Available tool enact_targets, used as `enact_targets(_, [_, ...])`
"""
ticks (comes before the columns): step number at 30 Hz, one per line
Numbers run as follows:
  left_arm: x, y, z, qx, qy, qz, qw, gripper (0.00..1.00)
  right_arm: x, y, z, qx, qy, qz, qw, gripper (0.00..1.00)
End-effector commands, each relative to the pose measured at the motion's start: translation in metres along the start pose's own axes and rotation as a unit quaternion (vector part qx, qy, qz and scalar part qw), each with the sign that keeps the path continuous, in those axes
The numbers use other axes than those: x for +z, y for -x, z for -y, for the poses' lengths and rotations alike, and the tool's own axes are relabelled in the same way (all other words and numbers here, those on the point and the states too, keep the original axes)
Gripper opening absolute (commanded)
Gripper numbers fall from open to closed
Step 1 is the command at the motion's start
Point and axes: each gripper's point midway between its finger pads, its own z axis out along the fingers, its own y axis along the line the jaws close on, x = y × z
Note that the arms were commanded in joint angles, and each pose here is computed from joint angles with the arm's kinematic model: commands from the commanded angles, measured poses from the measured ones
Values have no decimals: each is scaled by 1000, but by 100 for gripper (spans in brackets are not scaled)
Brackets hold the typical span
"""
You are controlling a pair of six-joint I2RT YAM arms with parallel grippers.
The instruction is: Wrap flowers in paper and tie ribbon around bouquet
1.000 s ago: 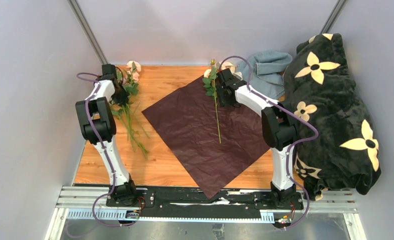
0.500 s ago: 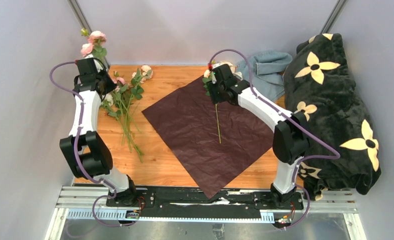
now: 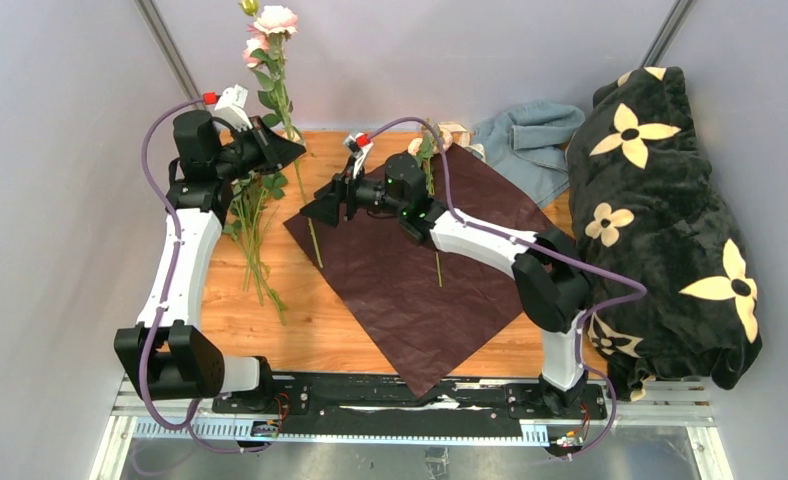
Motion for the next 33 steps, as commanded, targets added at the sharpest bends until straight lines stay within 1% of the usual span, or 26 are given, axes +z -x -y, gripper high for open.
enact_targets(1, [0,-11,24,-11,-59,-14,998,0,20,15,-19,20,42,45,998,74])
enact_targets(5, [1,-18,29,-19,-72,-21,997,0,24,3,-6,29,16,36,999,61])
enact_targets(6, [2,-20,29,-20,-73,-23,997,0,25,3,-7,31,18,36,999,55])
enact_targets(7, [2,-22,31,-22,-75,-26,997,0,26,1,-6,33,19,32,999,39])
enact_targets(8, [3,-23,30,-22,-75,-27,997,0,27,-2,-3,37,13,27,999,21])
enact_targets(9, [3,-24,30,-22,-75,-28,996,0,26,-3,-2,39,8,23,999,5])
enact_targets(10, [3,-24,30,-18,-75,-29,997,0,24,-6,3,41,-3,18,999,0])
enact_targets(11, [3,-24,28,-11,-73,-30,997,4,20,-6,9,44,-20,13,999,0])
enact_targets(12, [2,-24,26,1,-67,-33,997,26,13,-6,15,50,-37,11,998,0])
enact_targets(13, [2,-24,20,22,-50,-36,998,59,5,-6,26,58,-56,10,997,0])
enact_targets(14, [0,-22,9,55,-17,-40,998,89,-6,-6,36,67,-83,9,994,0])
enact_targets(15, [-4,-19,-10,99,34,-47,993,98,-22,-1,46,73,-115,10,991,0])
enact_targets(16, [-10,-15,-31,135,93,-53,985,100,-39,-2,63,77,-160,10,984,0])
enact_targets(17, [-20,-11,-59,167,169,-64,969,100,-58,-5,75,79,-200,5,977,0])
enact_targets(18, [-34,-7,-83,204,235,-80,947,100,-77,-9,86,75,-231,-6,970,0])
enact_targets(19, [-43,-10,-107,229,286,-107,924,100,-96,-19,100,69,-272,-23,959,0])
enact_targets(21, [-60,-24,-143,267,351,-168,881,100,-137,-39,125,44,-358,-69,930,0])
enact_targets(22, [-65,-35,-160,276,369,-199,865,100,-157,-49,135,31,-394,-97,913,0])
enact_targets(23, [-67,-48,-174,276,378,-225,855,100,-174,-58,145,18,-429,-119,895,0])
enact_targets(25, [-68,-76,-199,256,375,-271,849,100,-203,-78,158,14,-474,-166,865,0])
enact_targets(26, [-68,-89,-208,241,371,-294,847,100,-212,-84,163,17,-486,-178,856,0])
enact_targets(27, [-67,-99,-218,226,365,-312,847,96,-219,-91,168,24,-494,-189,848,0])
enact_targets(29, [-63,-116,-233,208,358,-343,843,85,-230,-104,180,45,-510,-204,834,1])
enact_targets(30, [-60,-124,-239,203,356,-354,841,80,-236,-109,188,56,-524,-207,824,7])
enact_targets(32, [-53,-137,-248,193,347,-372,839,69,-248,-122,205,76,-544,-217,807,33])
enact_targets(33, [-49,-145,-252,185,342,-381,839,63,-251,-128,210,86,-550,-224,800,42])
